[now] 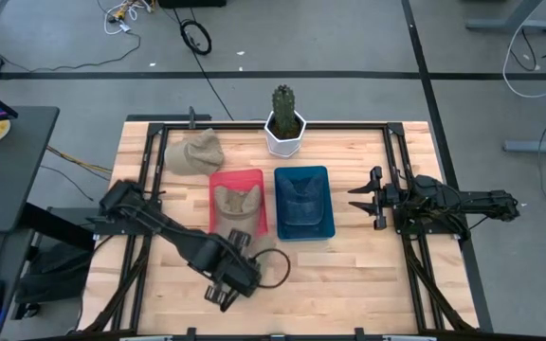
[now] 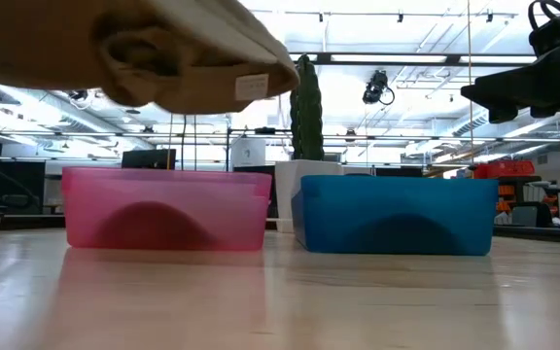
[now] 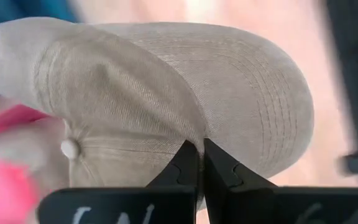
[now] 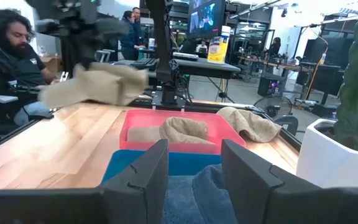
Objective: Pick & Place hat
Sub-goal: Put the bottom light brown cup into the red bin
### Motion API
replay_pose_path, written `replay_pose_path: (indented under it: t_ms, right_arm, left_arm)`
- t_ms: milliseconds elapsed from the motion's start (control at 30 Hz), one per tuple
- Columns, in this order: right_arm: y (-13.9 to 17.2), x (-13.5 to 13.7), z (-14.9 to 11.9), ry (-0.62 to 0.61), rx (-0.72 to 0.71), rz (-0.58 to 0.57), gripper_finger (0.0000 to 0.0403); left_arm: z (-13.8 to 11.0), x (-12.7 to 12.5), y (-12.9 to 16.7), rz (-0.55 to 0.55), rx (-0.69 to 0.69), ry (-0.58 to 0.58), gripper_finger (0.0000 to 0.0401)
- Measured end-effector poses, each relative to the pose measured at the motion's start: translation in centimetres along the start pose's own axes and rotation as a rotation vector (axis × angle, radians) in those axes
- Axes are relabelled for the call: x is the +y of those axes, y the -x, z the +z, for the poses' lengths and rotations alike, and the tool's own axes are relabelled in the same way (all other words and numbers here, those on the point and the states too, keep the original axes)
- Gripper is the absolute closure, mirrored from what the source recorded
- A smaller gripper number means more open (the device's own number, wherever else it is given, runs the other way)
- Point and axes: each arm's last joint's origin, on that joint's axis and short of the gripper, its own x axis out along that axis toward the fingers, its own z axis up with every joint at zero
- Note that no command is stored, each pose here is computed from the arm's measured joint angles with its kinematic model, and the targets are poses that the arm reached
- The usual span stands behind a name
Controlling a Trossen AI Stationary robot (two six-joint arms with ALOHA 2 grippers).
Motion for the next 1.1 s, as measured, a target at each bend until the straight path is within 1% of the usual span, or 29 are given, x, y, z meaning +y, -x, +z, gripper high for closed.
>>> replay_pose_path:
  t_ms: [100, 200, 367, 467, 567, 733, 867, 1100]
  right_arm:
    - [0.0, 0.0, 0.0, 0.000, -0.001, 0.000, 0.0250]
    - [0.0, 0.0, 0.0, 0.000, -0.001, 0.000, 0.0250]
    - [0.0, 0.0, 0.0, 0.000, -0.001, 0.000, 0.0250]
    - [0.0, 0.0, 0.0, 0.000, 0.000, 0.000, 0.0250]
    - [0.0, 0.0, 0.0, 0.000, 0.000, 0.000, 0.0250]
    - [0.0, 0.0, 0.0, 0.000, 0.000, 0.000, 0.0250]
    - [0.0, 0.0, 0.0, 0.000, 0.000, 0.000, 0.0250]
    - [0.0, 0.0, 0.0, 0.000, 0.000, 0.000, 0.0250]
  left_arm:
    - [-0.8, 1.7, 0.5, 0.119, 0.063, 0.000, 0.0397]
    - [-1.4, 3.9, 0.7, 0.199, 0.124, 0.031, 0.0397]
    - [-1.6, 7.3, 0.6, 0.265, 0.150, 0.124, 0.0397]
    - [-1.8, 8.9, 0.1, 0.274, 0.165, 0.144, 0.0397]
    - [-2.2, 10.1, -1.0, 0.280, 0.207, 0.176, 0.0397]
    - [-2.9, 10.7, -2.7, 0.294, 0.205, 0.221, 0.0397]
    - [-2.9, 10.3, -4.5, 0.258, 0.173, 0.230, 0.0397]
    - [-3.9, 10.0, -6.6, 0.245, 0.218, 0.244, 0.0397]
